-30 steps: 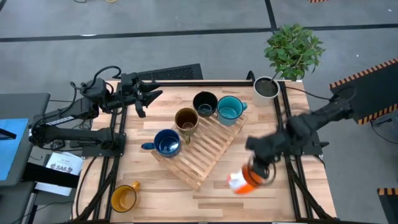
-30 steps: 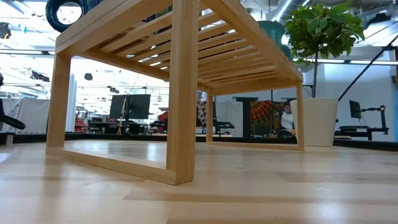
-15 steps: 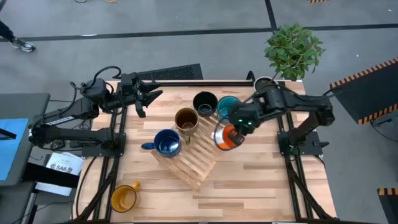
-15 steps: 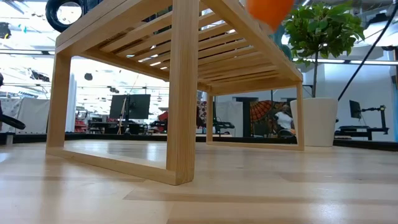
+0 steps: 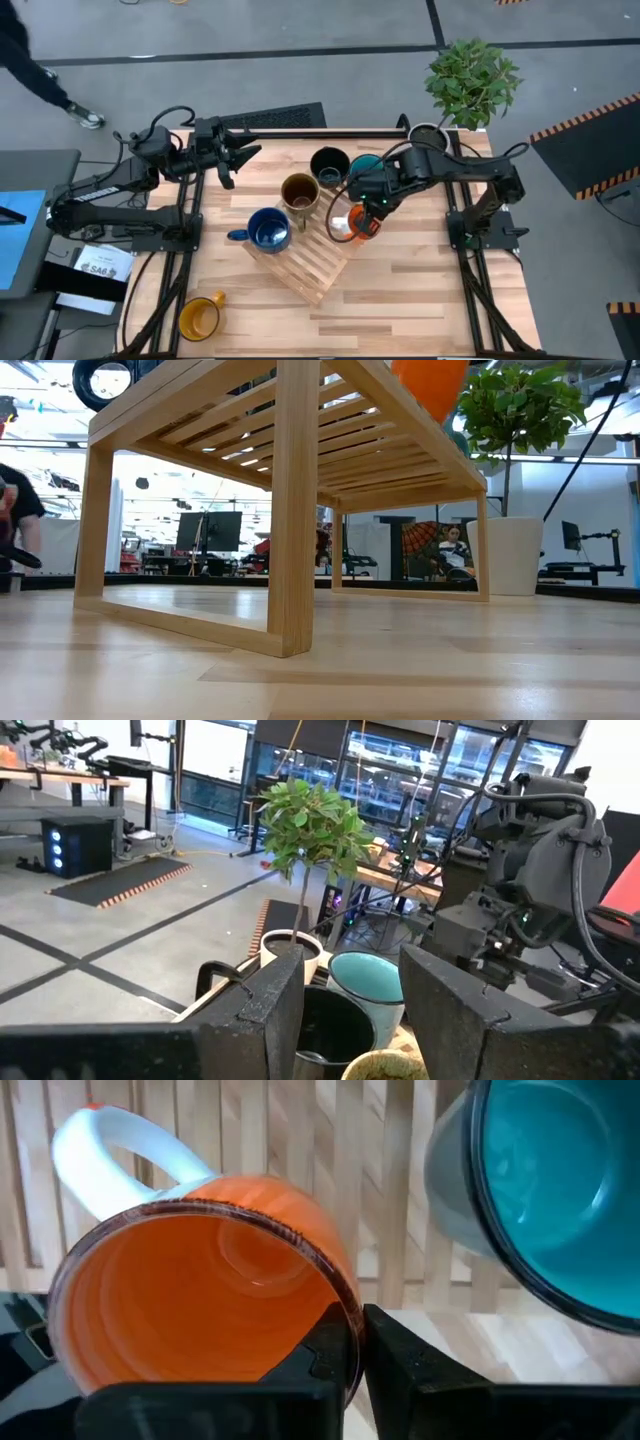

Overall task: Place coffee mugs
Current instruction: Put the orange mug on the shelf

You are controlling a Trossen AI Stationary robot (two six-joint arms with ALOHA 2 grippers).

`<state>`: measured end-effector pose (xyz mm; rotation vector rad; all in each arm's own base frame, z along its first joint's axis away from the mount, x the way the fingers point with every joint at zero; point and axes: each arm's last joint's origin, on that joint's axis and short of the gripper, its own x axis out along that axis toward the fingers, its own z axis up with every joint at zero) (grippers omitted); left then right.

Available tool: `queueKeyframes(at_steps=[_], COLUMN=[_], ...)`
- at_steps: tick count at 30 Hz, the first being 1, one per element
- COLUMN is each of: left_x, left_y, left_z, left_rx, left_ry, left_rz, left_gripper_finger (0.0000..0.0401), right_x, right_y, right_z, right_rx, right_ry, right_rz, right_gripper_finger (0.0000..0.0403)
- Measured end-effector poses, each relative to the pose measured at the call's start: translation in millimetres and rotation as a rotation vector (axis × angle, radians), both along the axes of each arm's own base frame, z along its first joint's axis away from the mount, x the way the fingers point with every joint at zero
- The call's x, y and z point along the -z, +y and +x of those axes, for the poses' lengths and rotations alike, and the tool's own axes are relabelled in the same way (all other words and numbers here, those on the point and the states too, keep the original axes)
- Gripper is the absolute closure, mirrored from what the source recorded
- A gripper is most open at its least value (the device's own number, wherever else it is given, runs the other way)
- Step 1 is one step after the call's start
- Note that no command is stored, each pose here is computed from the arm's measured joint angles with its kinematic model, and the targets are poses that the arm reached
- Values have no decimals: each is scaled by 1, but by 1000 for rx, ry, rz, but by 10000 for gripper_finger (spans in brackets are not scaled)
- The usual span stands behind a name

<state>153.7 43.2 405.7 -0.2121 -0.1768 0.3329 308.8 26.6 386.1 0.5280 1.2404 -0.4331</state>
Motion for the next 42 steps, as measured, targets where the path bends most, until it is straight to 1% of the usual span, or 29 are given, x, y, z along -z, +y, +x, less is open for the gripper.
queueKeyframes(at_steps=[3, 5, 10, 18, 21, 27, 31, 36, 40, 42], left_x=[0, 0, 0, 0, 0, 0, 0, 0, 0, 0], left_y=[0, 0, 0, 0, 0, 0, 0, 0, 0, 0], left_z=[0, 0, 0, 0, 0, 0, 0, 0, 0, 0], left_rx=[1, 1, 1, 1, 1, 1, 1, 1, 1, 0], left_ry=[-1, -2, -3, -3, -3, -2, -2, -2, -2, -2], left_rz=[-4, -5, -6, -6, -6, -6, -6, -6, -6, -6], left_gripper_finger=[252, 252, 252, 252, 252, 252, 252, 252, 252, 252], right_x=[1, 1, -3, -4, -7, -16, -28, -46, -52, -45], right_y=[-1, -2, -3, -7, -10, -18, -22, -20, -3, 10], right_z=[2, 4, 5, 7, 5, -2, -14, -33, -60, -74], right_rx=[2, 6, 4, -3, -1, -14, -19, -47, -89, -111], right_ry=[-6, -28, -70, -91, -112, -154, -201, -278, -271, -255], right_rz=[0, 2, 4, -13, -37, -52, -60, -117, -186, -171], right_gripper_finger=[330, 324, 319, 311, 291, 234, 209, 200, 204, 211])
